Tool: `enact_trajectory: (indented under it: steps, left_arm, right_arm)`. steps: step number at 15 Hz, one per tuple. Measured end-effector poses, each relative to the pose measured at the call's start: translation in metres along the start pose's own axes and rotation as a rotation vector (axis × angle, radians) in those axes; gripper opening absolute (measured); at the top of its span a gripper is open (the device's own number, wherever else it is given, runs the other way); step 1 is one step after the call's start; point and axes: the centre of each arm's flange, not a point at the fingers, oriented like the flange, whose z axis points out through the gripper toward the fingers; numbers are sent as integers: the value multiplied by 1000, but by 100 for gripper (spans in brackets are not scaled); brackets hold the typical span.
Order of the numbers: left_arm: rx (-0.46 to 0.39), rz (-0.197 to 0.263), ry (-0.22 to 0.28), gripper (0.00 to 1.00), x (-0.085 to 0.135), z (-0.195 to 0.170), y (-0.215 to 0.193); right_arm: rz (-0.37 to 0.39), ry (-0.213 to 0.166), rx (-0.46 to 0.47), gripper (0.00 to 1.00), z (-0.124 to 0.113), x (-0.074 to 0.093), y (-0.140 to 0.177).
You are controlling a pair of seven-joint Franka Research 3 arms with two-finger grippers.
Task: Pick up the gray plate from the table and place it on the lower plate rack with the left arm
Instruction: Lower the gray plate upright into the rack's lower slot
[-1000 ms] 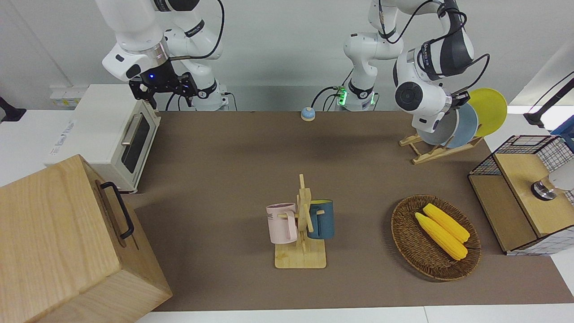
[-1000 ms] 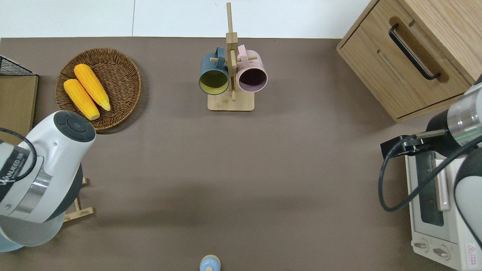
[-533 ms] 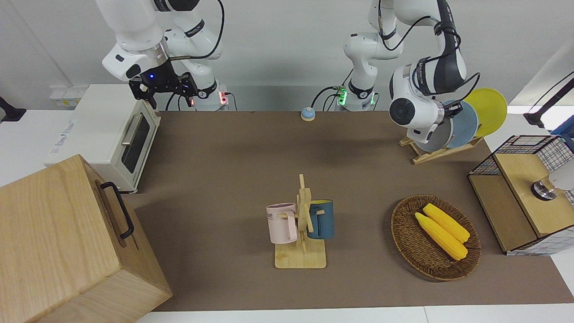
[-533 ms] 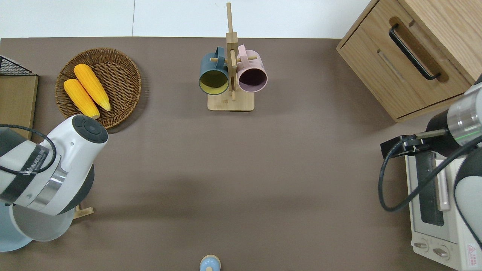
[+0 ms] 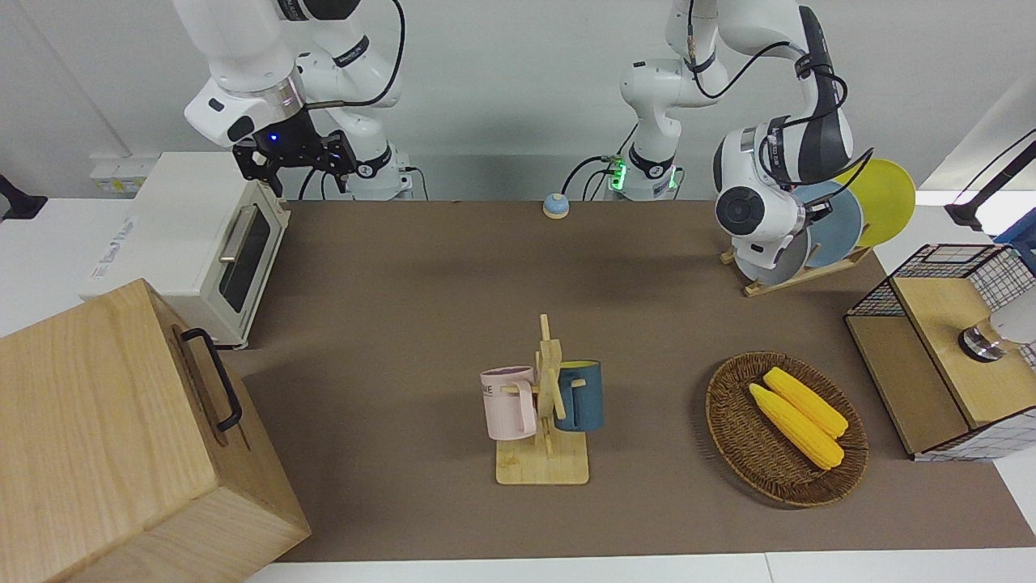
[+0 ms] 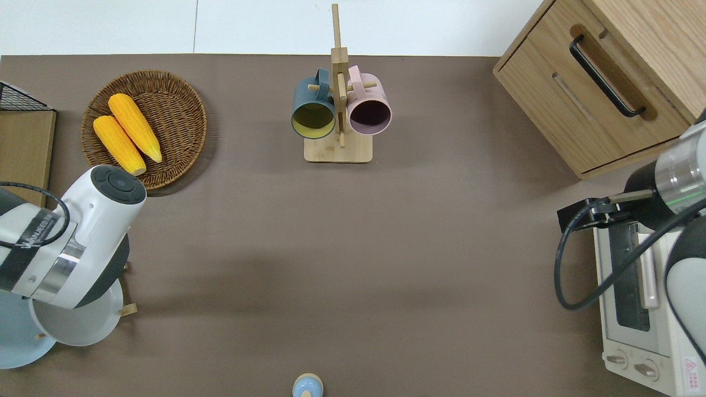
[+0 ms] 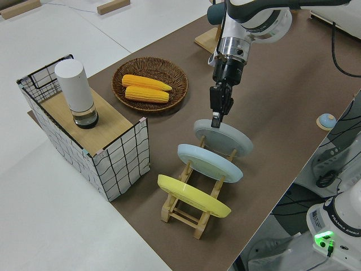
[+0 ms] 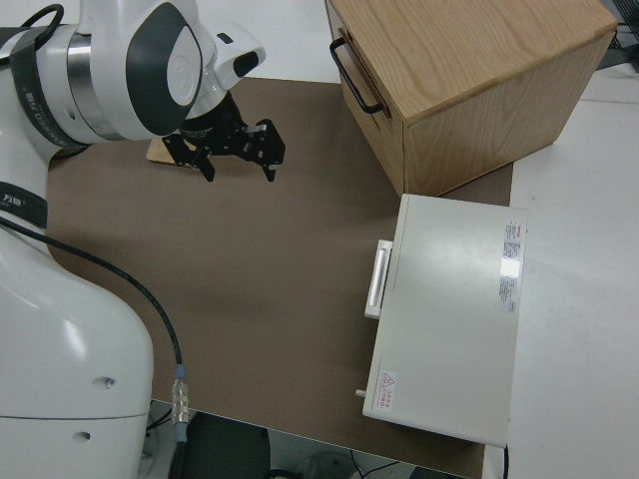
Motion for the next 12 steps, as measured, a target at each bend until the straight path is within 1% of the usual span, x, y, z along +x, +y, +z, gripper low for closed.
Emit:
enact_trajectory:
  steps: [1, 2, 3, 4, 5, 7, 8, 10, 12]
  left_arm:
    - [-4, -1, -3, 10, 0, 1, -1]
    - [-6, 1, -5, 17, 0, 2, -1]
    - [-7, 4, -6, 27, 0, 2, -2]
    - [-8, 8, -6, 40, 0, 2, -1]
    - [-9, 14, -6, 48, 0, 3, -1]
    - [-10, 19, -7, 69, 0, 3, -2]
    - [-11, 19, -8, 74, 0, 3, -2]
    - [-13, 20, -9, 74, 0, 3, -2]
    - [-38, 19, -12, 75, 0, 2, -1]
  right_arm:
    - [0, 0, 0, 99, 0, 0, 0]
    - [0, 0, 0, 99, 0, 0, 0]
    - [0, 0, 0, 99, 0, 0, 0]
    - [0, 0, 0, 99, 0, 0, 0]
    - [0, 0, 0, 99, 0, 0, 0]
    - [0, 0, 0, 99, 0, 0, 0]
    - [0, 0, 0, 99, 0, 0, 0]
    - [0, 0, 0, 99, 0, 0, 0]
    - [0, 0, 0, 99, 0, 0, 0]
